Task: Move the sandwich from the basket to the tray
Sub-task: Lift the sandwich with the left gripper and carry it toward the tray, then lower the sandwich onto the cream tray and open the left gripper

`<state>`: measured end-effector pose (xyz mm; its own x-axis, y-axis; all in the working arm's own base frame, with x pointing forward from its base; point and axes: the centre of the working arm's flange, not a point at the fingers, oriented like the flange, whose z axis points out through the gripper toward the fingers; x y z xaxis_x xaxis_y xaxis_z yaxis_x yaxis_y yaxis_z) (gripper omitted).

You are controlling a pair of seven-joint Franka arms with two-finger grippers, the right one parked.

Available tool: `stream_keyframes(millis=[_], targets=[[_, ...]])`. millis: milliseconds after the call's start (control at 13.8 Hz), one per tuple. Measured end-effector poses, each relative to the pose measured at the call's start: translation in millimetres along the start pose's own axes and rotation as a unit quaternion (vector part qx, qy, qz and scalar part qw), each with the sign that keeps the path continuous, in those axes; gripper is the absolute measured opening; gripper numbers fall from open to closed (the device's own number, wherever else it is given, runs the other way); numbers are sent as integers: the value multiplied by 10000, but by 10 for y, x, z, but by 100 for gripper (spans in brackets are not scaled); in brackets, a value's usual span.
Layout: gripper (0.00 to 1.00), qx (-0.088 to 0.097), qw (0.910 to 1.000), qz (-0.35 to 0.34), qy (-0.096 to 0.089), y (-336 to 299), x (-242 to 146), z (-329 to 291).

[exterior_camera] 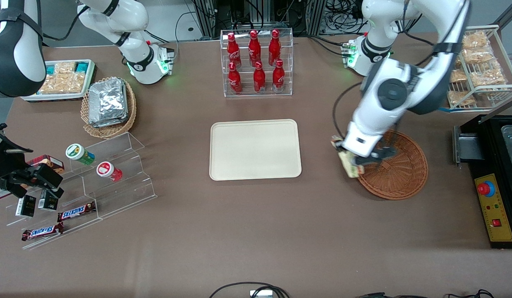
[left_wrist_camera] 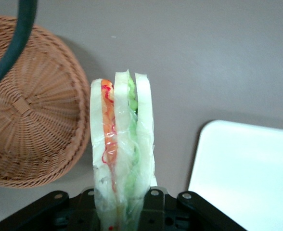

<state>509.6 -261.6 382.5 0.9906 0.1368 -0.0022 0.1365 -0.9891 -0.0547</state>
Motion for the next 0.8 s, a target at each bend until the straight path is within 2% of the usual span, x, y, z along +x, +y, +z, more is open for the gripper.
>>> stream_keyframes(millis=[145,362,652,797], targets=[[20,120,9984,554,75,409,-263,128],[20,226,9935,1119,-36,847,-614,395],[20,200,9892,1445,-159,1222,-939,706],[20,283,9881,1507,-123,1373,-1087,853]])
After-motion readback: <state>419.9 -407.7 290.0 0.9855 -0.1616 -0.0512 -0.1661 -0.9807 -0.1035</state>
